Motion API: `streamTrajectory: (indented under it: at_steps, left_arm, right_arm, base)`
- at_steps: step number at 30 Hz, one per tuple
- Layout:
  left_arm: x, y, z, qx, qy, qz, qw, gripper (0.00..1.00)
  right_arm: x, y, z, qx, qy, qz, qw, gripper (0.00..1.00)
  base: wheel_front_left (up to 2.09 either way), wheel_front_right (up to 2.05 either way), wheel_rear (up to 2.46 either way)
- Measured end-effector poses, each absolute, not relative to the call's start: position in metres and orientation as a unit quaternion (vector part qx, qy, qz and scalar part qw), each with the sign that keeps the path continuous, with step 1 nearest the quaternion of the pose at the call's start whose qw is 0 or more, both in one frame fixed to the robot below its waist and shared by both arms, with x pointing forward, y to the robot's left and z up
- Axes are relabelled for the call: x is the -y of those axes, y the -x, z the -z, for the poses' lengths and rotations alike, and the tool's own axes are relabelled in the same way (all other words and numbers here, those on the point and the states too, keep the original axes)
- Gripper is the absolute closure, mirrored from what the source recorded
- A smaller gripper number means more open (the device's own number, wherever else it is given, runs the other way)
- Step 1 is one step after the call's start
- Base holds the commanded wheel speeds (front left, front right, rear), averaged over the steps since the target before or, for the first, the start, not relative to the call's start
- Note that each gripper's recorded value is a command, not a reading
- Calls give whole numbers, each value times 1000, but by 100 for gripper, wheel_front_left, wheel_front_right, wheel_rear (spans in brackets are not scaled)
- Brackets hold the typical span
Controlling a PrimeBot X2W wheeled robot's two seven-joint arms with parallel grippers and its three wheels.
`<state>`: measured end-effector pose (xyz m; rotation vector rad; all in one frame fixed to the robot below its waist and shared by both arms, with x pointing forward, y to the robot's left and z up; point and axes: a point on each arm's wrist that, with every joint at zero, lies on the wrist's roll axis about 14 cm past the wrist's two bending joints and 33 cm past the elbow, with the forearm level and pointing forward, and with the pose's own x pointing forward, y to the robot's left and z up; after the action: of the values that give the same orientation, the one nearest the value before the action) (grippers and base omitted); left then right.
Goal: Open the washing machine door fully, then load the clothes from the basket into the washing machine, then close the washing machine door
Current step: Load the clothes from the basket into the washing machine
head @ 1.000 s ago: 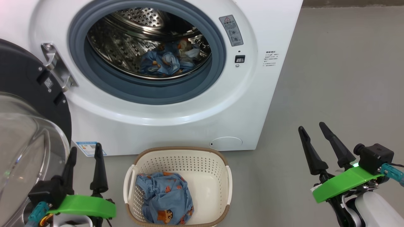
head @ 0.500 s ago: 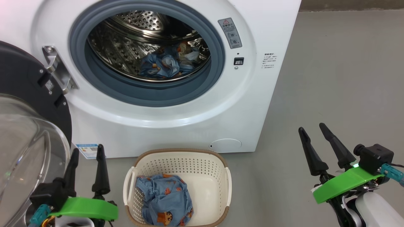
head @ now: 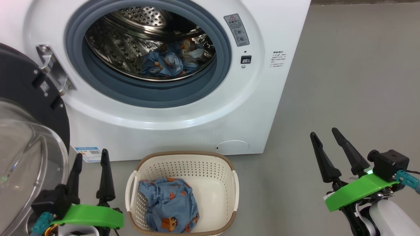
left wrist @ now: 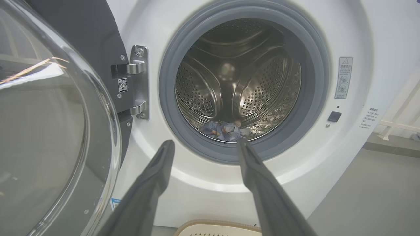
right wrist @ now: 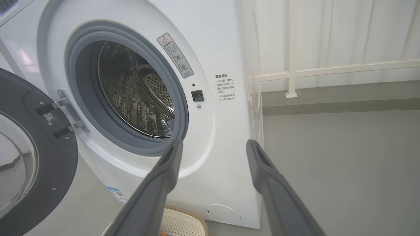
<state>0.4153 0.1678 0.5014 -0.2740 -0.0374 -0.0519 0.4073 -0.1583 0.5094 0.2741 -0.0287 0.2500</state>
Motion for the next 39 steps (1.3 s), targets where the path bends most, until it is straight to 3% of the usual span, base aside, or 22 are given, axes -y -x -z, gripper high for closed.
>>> streamTrajectory:
  at_steps: [15,39]
  left_arm:
    - [-159,-418,-496,9,140,35,989,0]
    - [-120,-455,-394,-153,140,84,975,0]
  right_arm:
    - [163,-405,-506,10,-136,-118,984,0]
    - [174,-431,-468,-31,-149,-88,984,0]
  base:
    - [0,0,0]
    - [0,0,0]
